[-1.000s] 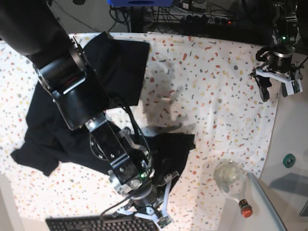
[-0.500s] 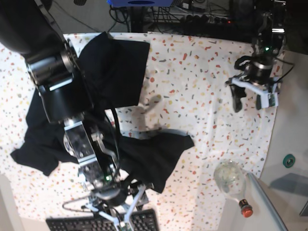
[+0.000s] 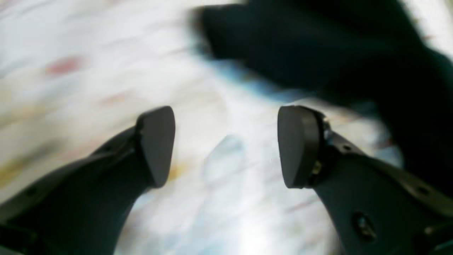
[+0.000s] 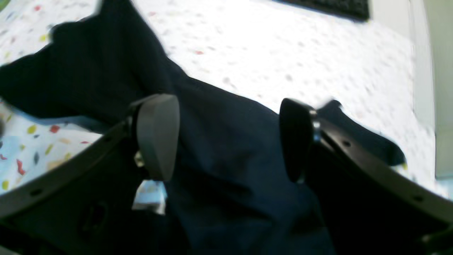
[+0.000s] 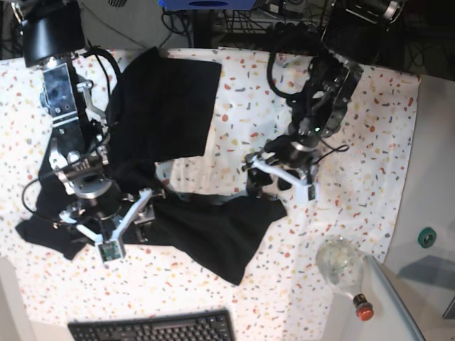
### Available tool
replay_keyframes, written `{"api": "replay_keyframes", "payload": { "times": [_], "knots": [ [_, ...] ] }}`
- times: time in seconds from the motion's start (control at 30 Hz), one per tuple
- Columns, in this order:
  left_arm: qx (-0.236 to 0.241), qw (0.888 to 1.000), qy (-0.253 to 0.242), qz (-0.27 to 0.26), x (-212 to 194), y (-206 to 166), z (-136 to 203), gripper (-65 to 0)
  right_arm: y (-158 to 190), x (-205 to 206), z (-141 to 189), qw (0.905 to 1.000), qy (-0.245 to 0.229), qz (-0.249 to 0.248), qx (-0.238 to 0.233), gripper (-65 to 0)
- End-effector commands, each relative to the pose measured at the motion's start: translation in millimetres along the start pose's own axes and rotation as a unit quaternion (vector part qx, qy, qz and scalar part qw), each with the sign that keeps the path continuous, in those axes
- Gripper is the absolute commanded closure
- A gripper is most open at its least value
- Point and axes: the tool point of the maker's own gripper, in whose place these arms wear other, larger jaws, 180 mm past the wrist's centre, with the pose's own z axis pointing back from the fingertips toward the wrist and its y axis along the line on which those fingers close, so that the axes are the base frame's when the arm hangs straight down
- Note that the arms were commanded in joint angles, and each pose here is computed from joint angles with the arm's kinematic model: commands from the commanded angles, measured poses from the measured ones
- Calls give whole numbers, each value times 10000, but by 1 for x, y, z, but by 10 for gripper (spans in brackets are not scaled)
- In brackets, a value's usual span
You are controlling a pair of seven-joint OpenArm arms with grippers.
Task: Layout the t-shirt on the table in an organized manner, then fold the t-shirt properly
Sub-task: 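Grasp the shirt with both grippers and stretch it apart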
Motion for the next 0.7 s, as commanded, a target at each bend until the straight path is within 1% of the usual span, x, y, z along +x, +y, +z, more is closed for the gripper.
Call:
{"api": "replay_keyframes", "payload": {
  "times": [0.0,0.07,0.17,0.33,0.6,0.67],
  "knots": [
    [11,9998,-190,36,16,-2,-7,-431,-17,18,6,9992,-346,-50,-217,-405],
    [30,9999,-104,131,13,-9,-21,-431,-32,7,14,9987,-263,-184,-407,-405],
    [32,9997,-56,231,14,-17,-33,-431,-45,-9,21,9978,-109,-289,-578,-405],
    [47,9996,-77,276,20,-20,-40,-431,-56,-25,26,9967,46,-370,-727,-405],
    [-149,9990,-320,258,40,-36,-39,-431,-53,-36,29,9968,166,-362,-695,-405],
    [-194,9988,-356,261,41,-39,-37,-421,-53,-36,29,9968,174,-362,-694,-405]
  ]
}}
